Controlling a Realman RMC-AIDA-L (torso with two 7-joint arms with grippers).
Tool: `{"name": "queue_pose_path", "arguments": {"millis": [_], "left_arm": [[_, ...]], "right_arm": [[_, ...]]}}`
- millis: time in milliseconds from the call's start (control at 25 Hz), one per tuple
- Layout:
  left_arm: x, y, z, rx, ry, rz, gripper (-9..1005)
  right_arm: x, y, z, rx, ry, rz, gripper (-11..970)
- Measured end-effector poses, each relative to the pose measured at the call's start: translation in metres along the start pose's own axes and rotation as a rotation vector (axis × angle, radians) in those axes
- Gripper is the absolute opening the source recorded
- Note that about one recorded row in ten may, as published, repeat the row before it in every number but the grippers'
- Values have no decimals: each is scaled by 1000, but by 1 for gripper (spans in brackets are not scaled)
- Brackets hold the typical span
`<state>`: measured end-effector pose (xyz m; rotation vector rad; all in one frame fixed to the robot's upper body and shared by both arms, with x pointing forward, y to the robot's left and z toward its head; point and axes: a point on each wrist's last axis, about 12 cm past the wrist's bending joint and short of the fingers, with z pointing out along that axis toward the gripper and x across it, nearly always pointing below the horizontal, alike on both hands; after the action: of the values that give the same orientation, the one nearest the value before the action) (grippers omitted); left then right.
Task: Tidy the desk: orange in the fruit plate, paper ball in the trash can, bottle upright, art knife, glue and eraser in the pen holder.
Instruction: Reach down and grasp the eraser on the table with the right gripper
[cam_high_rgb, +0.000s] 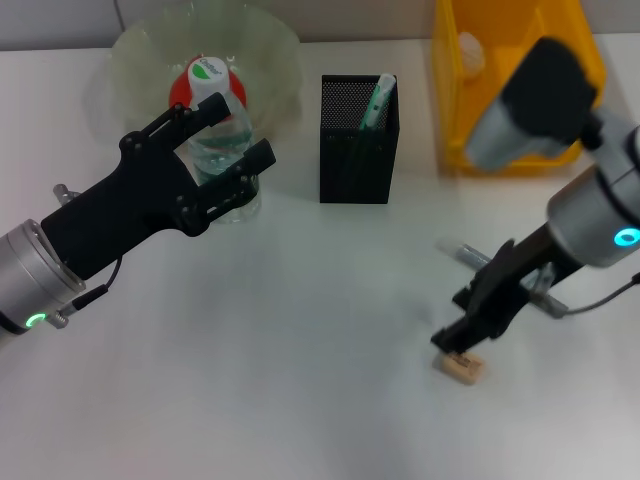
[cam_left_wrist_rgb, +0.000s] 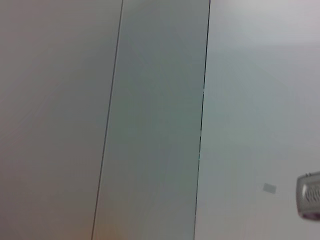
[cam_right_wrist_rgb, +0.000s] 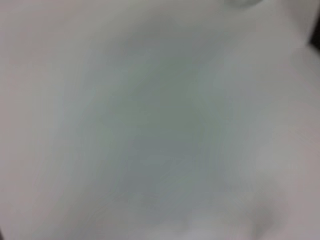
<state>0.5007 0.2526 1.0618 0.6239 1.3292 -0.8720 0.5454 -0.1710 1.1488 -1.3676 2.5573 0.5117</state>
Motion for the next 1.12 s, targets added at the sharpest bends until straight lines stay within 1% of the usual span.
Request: {"name": "queue_pose_path", "arguments": {"millis": [80, 400, 760, 1000, 1120], "left_arm": [[0, 0, 0, 0, 0, 0, 752], [1, -1, -1, -2, 4, -8, 751], [1, 0, -1, -4, 5, -7, 751], [2, 0, -2, -11, 10, -8, 751], [2, 1, -2, -13, 11, -8, 751]], "right_arm": [[-1, 6, 9, 1, 51, -19, 610], [-3, 11, 18, 31, 120, -42, 605], [-7, 11, 34, 31, 167, -50, 599], [-9, 11, 36, 36, 166, -51, 595], [-9, 11, 36, 37, 167, -49, 550]]}}
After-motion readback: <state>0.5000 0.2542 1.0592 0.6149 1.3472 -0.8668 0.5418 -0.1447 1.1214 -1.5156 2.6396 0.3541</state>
